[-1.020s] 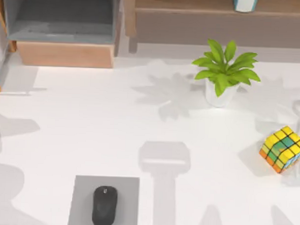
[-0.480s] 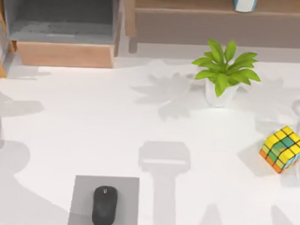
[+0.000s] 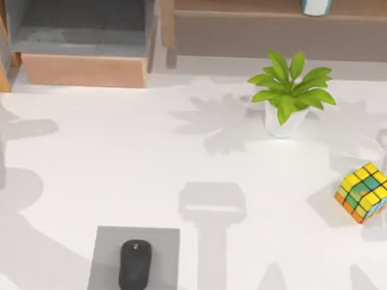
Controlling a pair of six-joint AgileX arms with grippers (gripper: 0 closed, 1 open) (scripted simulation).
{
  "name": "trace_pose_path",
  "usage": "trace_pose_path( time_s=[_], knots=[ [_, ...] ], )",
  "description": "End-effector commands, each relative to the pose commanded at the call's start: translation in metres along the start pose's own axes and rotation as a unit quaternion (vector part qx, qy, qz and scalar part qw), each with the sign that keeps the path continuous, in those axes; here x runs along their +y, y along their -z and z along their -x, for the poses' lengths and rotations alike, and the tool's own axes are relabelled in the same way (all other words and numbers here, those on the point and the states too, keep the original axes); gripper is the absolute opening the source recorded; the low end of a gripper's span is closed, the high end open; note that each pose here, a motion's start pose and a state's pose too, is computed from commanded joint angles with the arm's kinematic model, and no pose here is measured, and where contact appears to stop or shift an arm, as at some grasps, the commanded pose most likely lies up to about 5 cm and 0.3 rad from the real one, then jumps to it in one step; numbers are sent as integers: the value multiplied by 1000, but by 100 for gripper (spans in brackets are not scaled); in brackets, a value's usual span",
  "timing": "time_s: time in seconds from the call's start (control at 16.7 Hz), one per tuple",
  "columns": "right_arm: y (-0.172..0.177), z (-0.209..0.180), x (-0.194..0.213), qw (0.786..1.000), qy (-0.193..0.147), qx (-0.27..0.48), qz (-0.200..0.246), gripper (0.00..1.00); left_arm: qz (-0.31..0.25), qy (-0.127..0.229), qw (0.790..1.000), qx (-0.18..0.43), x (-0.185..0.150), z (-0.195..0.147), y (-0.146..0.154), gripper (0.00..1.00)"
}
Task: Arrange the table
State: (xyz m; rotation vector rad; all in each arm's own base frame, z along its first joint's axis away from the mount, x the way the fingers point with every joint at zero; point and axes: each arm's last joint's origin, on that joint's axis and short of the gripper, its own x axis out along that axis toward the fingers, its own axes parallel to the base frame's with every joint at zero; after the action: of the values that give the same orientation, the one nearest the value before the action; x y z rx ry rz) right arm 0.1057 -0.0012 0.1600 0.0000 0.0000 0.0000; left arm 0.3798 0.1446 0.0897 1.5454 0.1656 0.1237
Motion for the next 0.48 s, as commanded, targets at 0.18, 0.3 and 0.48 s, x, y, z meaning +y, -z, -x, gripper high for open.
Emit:
trace_pose_path(
  time_s=[0.18, 0.3, 0.48],
  knots=[
    [0, 0, 0, 1000, 0, 0, 0, 100, -1, -1, 1000, -1, 0, -16, -3, 0],
    [0, 0, 0, 1000, 0, 0, 0, 100, -1, -5, 1000, -1, 2, -35, -6, 0],
    [0, 0, 0, 1000, 0, 0, 0, 100, 0, -3, 1000, 0, 3, -57, -11, 0]
  ],
)
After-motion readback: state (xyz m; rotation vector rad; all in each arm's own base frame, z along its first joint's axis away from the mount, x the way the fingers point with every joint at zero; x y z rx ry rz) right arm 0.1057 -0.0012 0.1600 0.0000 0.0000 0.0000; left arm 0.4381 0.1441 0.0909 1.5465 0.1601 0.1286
